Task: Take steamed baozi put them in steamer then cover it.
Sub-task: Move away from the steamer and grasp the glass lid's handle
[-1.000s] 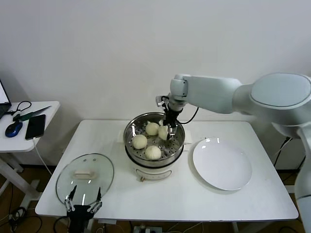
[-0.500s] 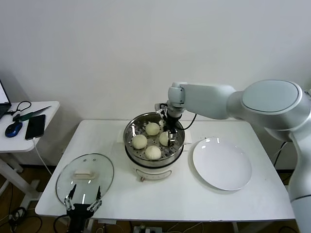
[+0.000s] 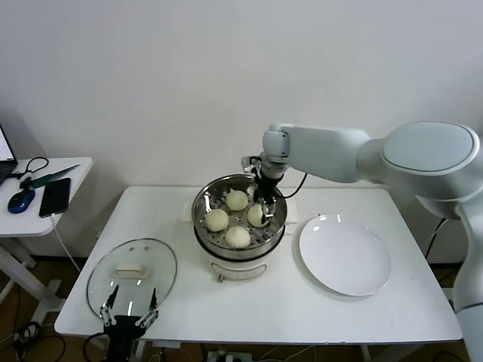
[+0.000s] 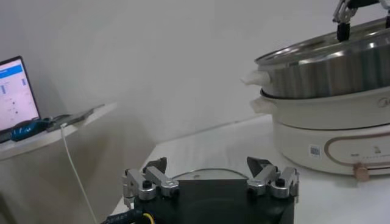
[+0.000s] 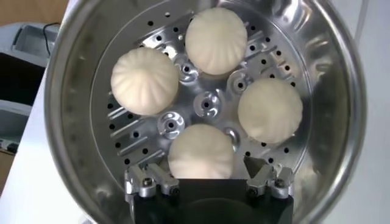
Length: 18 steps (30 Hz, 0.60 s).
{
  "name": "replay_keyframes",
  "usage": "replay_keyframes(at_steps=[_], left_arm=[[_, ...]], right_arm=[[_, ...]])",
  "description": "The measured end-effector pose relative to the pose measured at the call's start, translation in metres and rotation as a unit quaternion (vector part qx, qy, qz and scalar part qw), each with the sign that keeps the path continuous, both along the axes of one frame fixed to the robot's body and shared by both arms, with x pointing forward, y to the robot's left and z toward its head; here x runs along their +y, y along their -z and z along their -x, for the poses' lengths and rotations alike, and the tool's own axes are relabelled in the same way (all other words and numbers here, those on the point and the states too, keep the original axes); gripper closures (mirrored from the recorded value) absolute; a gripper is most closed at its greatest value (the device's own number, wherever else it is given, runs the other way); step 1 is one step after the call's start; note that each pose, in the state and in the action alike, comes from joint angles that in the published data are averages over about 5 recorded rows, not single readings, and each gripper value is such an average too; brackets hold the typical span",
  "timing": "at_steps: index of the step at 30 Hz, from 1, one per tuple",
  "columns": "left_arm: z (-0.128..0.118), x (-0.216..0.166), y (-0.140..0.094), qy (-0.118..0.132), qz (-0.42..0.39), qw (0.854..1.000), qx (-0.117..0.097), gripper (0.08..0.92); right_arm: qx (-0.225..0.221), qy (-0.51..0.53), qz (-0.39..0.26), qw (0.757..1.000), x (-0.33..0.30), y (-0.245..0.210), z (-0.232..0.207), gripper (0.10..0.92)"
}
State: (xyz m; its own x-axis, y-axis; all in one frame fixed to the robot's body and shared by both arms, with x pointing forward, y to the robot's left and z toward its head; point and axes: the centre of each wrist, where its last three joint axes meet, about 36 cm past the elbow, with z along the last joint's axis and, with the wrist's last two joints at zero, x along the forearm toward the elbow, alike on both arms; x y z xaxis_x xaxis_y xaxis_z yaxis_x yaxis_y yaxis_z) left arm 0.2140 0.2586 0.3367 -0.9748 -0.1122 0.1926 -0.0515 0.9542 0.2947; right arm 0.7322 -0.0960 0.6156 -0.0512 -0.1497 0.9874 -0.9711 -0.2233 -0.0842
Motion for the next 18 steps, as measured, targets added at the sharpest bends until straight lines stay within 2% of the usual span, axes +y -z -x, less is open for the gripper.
replay_keyframes(at_steps=[9,18], left_arm=[[-0.001,-0.002,-0.001,0.002,-0.003,1.0,-0.002,0.177],[-0.003,0.001,-0.001,-0.003,-0.01,1.0,-0.006,0.177]], right_arm=[[-0.018,-0.003,-0.046,0.999,-0.027,-0.04,0.002,0.2],[-0.063,0.011,-0.158,0.985,-0.1,-0.039,0.024,0.2]])
